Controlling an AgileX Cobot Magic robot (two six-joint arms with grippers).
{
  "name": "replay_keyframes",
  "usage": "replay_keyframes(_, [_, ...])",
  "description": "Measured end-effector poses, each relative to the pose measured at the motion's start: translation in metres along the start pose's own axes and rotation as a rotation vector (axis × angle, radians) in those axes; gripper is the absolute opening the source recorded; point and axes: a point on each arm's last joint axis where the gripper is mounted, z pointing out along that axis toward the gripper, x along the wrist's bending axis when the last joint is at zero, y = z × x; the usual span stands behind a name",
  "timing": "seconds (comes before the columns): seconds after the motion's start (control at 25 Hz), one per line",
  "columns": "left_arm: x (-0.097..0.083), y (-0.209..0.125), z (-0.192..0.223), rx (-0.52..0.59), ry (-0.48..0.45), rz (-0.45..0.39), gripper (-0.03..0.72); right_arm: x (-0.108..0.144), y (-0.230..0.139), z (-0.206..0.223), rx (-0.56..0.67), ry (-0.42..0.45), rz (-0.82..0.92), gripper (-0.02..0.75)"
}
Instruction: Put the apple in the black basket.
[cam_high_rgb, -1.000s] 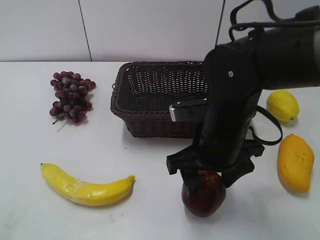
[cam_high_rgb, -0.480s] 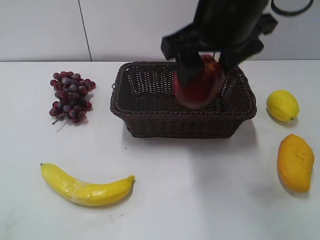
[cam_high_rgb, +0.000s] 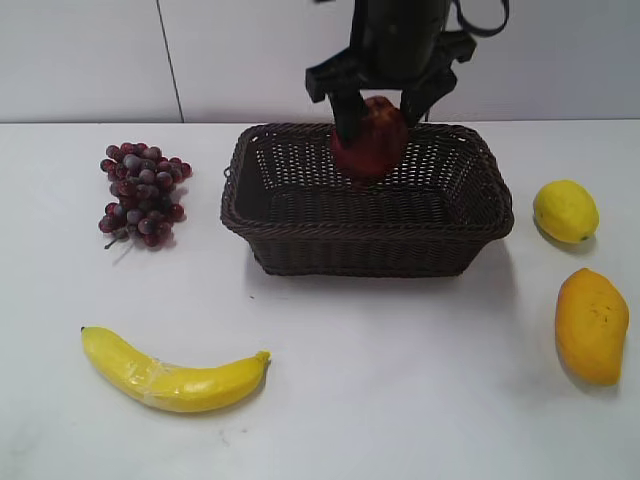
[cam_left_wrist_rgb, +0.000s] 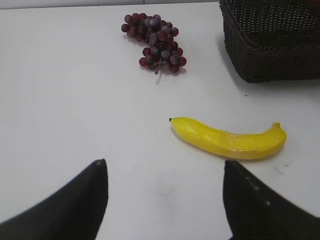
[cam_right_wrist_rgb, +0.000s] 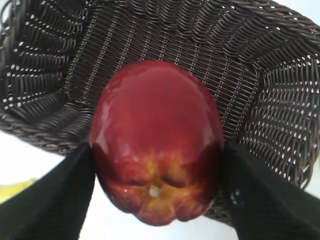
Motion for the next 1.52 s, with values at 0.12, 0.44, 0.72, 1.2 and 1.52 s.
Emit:
replay_keyframes(0.12, [0.000, 0.000, 0.000, 0.000, 0.001, -0.001, 0.533, -0.005, 0.001, 0.037, 0.070, -0.027, -0.020, 0.557])
replay_keyframes(0.44, [0.000, 0.000, 0.000, 0.000, 0.001, -0.001, 0.524, -0.002, 0.003, 0.098, 0.079, -0.066, -0.071, 0.556])
replay_keyframes(0.72, [0.000, 0.000, 0.000, 0.000, 0.001, 0.000, 0.520, -0.001, 0.010, 0.095, 0.031, -0.057, -0.069, 0.554])
replay_keyframes(1.2, [0.000, 0.000, 0.000, 0.000, 0.001, -0.001, 0.518, -0.001, 0.042, 0.035, -0.087, -0.030, -0.034, 0.657])
replay_keyframes(1.52, [0.000, 0.000, 0.000, 0.000, 0.001, -0.001, 0.517, 0.003, 0.037, -0.047, -0.206, 0.132, 0.019, 0.655])
